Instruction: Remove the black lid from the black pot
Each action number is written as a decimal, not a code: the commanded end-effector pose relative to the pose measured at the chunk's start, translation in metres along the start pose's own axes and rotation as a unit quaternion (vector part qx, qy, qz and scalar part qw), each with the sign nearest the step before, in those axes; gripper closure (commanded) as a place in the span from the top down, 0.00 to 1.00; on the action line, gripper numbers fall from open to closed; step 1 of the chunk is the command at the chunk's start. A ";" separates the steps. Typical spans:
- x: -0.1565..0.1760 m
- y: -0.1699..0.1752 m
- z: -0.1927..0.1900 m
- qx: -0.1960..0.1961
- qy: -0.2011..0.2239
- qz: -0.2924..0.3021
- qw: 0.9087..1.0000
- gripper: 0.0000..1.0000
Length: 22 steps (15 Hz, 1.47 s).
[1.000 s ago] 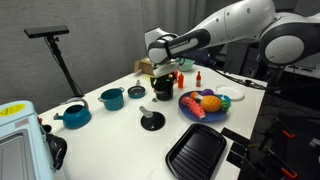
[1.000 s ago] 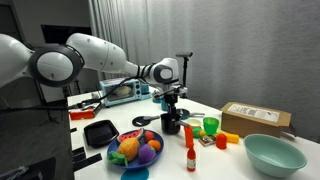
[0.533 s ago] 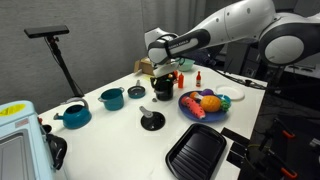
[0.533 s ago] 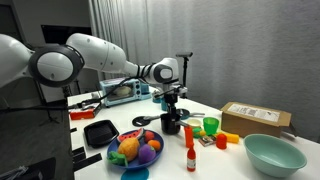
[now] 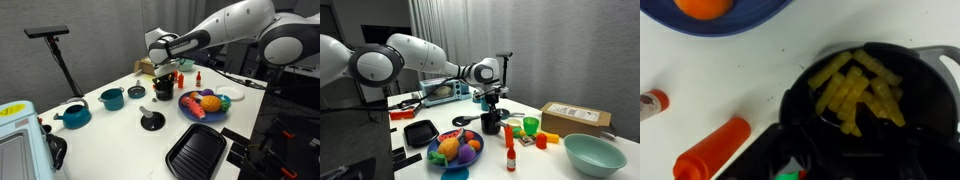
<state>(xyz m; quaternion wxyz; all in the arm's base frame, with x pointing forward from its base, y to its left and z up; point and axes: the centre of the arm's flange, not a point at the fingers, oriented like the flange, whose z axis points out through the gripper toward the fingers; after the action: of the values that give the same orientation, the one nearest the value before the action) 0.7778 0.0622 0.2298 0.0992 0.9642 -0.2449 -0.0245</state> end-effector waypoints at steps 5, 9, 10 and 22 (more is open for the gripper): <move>-0.002 -0.009 0.017 -0.019 0.008 -0.020 1.000 0.52; -0.001 -0.009 0.017 -0.018 0.013 -0.018 1.000 0.29; -0.001 -0.010 0.020 -0.019 0.012 -0.018 1.000 0.22; 0.024 0.021 -0.086 0.057 0.039 0.000 0.998 0.00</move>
<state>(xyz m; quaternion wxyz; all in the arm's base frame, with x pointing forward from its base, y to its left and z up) 0.7902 0.0490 0.2686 0.0880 0.9642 -0.2493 0.0179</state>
